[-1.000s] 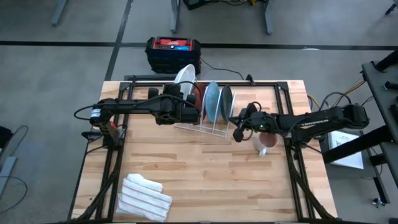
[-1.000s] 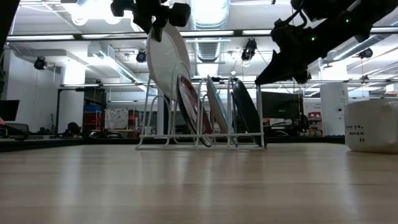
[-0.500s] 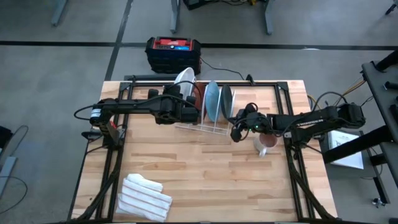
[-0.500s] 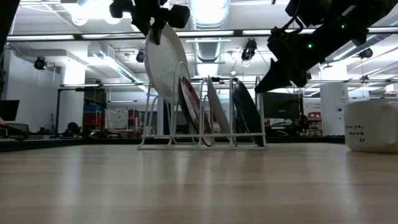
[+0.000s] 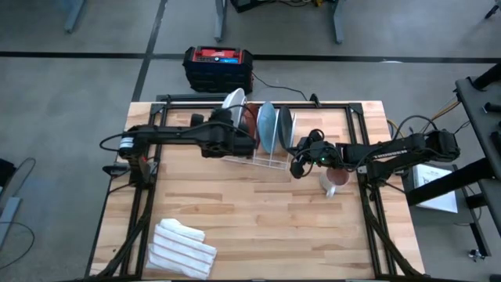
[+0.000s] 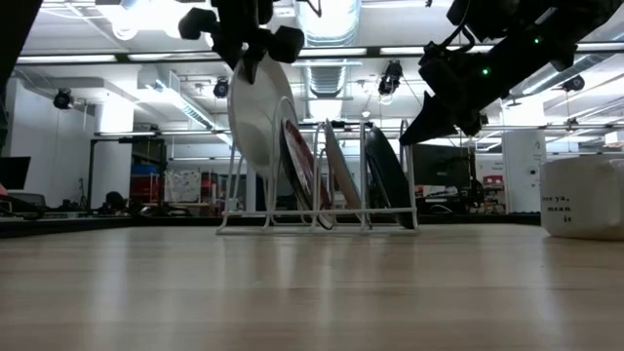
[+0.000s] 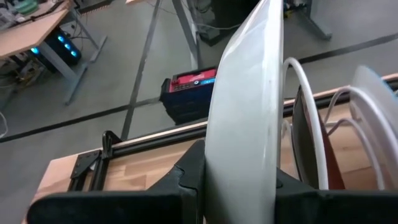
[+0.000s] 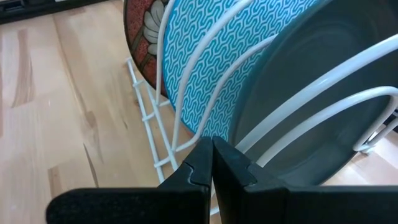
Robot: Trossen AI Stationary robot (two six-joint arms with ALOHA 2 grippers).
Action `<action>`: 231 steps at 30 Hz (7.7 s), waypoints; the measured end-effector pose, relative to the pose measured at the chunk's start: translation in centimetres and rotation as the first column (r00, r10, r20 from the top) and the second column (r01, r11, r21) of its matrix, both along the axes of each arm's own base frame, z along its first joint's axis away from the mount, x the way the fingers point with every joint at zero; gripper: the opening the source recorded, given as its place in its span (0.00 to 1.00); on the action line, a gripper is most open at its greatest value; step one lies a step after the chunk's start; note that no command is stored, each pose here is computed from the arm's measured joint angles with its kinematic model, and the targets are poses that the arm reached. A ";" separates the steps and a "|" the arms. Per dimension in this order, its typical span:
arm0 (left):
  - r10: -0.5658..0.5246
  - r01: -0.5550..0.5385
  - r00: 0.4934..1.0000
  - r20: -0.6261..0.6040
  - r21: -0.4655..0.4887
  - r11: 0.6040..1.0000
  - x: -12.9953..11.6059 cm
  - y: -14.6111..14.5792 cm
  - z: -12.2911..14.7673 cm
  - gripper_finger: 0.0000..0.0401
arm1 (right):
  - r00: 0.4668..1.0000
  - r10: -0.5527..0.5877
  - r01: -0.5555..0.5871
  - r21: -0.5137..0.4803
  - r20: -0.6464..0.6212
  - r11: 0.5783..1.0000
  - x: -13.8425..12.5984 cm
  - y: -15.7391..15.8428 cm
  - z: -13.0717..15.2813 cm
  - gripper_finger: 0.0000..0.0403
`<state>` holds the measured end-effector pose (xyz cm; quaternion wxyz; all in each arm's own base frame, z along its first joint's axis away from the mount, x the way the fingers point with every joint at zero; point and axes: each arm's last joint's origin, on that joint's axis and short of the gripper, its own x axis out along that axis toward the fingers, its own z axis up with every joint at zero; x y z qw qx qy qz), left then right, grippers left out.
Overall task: Sort dishes
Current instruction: Put the white plate in the dish rack, then return to Home Position
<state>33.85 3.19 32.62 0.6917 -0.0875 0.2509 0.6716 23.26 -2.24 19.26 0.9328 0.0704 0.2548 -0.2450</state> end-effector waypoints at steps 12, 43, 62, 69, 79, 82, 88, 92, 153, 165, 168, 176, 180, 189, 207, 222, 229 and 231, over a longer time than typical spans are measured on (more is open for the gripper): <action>0.025 -0.026 0.999 -0.038 -0.018 0.999 0.9 0.4 -1.6 0.11 | 1.000 0.012 -0.013 -0.023 -0.015 1.000 0.0 0.0 0.0 0.00; 0.061 -0.061 0.998 -0.004 -0.074 0.995 1.1 0.3 -2.8 0.11 | 0.996 0.030 -0.041 -0.135 -0.082 0.990 -0.1 -0.7 0.0 0.00; 0.084 -0.082 0.996 0.017 -0.073 0.994 1.1 0.3 -4.2 0.11 | 0.993 0.051 -0.067 -0.163 -0.104 0.984 -0.1 -0.6 0.0 0.00; 0.085 -0.083 0.996 0.022 -0.086 0.993 1.2 0.3 -4.3 0.11 | 0.989 0.058 -0.082 -0.185 -0.133 0.979 -0.2 -0.9 -0.1 0.00; 0.088 -0.086 0.996 0.016 -0.099 0.991 1.3 0.3 -4.5 0.11 | 0.983 0.073 -0.110 -0.223 -0.167 0.968 -0.2 -1.2 -0.1 0.00; 0.091 -0.090 0.996 0.006 -0.104 0.991 1.6 0.4 -5.1 0.11 | 0.983 0.071 -0.108 -0.224 -0.169 0.969 -0.3 -1.3 -0.1 0.00; 0.092 -0.094 0.996 -0.017 -0.088 0.992 2.2 0.5 -6.0 0.11 | 0.981 0.065 -0.105 -0.220 -0.180 0.970 -0.3 -1.4 -0.2 0.00; 0.101 -0.102 0.995 -0.023 -0.069 0.992 2.5 0.5 -6.7 0.11 | 0.980 0.067 -0.108 -0.222 -0.188 0.969 -0.4 -1.4 -0.3 0.00; 0.117 -0.117 0.993 0.001 -0.013 0.993 2.8 1.2 -6.6 0.29 | 0.975 0.067 -0.117 -0.233 -0.213 0.965 -0.5 -1.6 -0.4 0.00; 0.097 -0.098 0.995 -0.027 -0.014 0.995 2.6 1.2 -6.1 0.46 | 0.975 0.070 -0.120 -0.231 -0.212 0.966 -0.5 -1.6 -0.4 0.00; 0.093 -0.093 0.995 -0.026 -0.019 0.995 2.4 1.2 -5.8 0.48 | 0.975 0.069 -0.118 -0.229 -0.210 0.966 -0.5 -1.6 -0.4 0.00; 0.053 -0.057 0.996 -0.076 -0.049 0.997 2.0 1.1 -5.0 0.49 | 0.977 0.064 -0.109 -0.220 -0.201 0.970 -0.5 -1.6 -0.4 0.00; 0.042 -0.047 0.995 -0.091 -0.058 0.997 2.0 1.1 -4.9 0.49 | 0.978 0.062 -0.105 -0.217 -0.198 0.971 -0.5 -1.6 -0.4 0.00; 0.026 -0.033 0.993 -0.111 -0.063 0.997 1.9 1.1 -4.8 0.49 | 0.979 0.058 -0.100 -0.211 -0.194 0.972 -0.5 -1.6 -0.4 0.00; -0.005 0.005 1.000 -0.001 -0.053 0.999 2.5 1.2 -0.5 0.49 | 0.981 0.051 -0.090 -0.207 -0.189 0.974 -0.5 -1.6 -0.4 0.00; -0.327 0.356 0.928 -0.179 0.166 0.919 2.4 -6.1 6.6 0.49 | 0.981 0.049 -0.087 -0.198 -0.190 0.976 -1.2 -1.5 0.2 0.00; -0.414 0.471 0.863 -0.289 0.165 0.866 1.6 -10.0 5.7 0.49 | 0.984 0.029 -0.058 -0.159 -0.177 0.986 -2.8 -1.2 1.3 0.00; -0.442 0.508 0.838 -0.322 0.162 0.846 1.4 -11.2 5.2 0.49 | 0.985 0.029 -0.054 -0.144 -0.168 0.988 -3.4 -0.9 1.7 0.00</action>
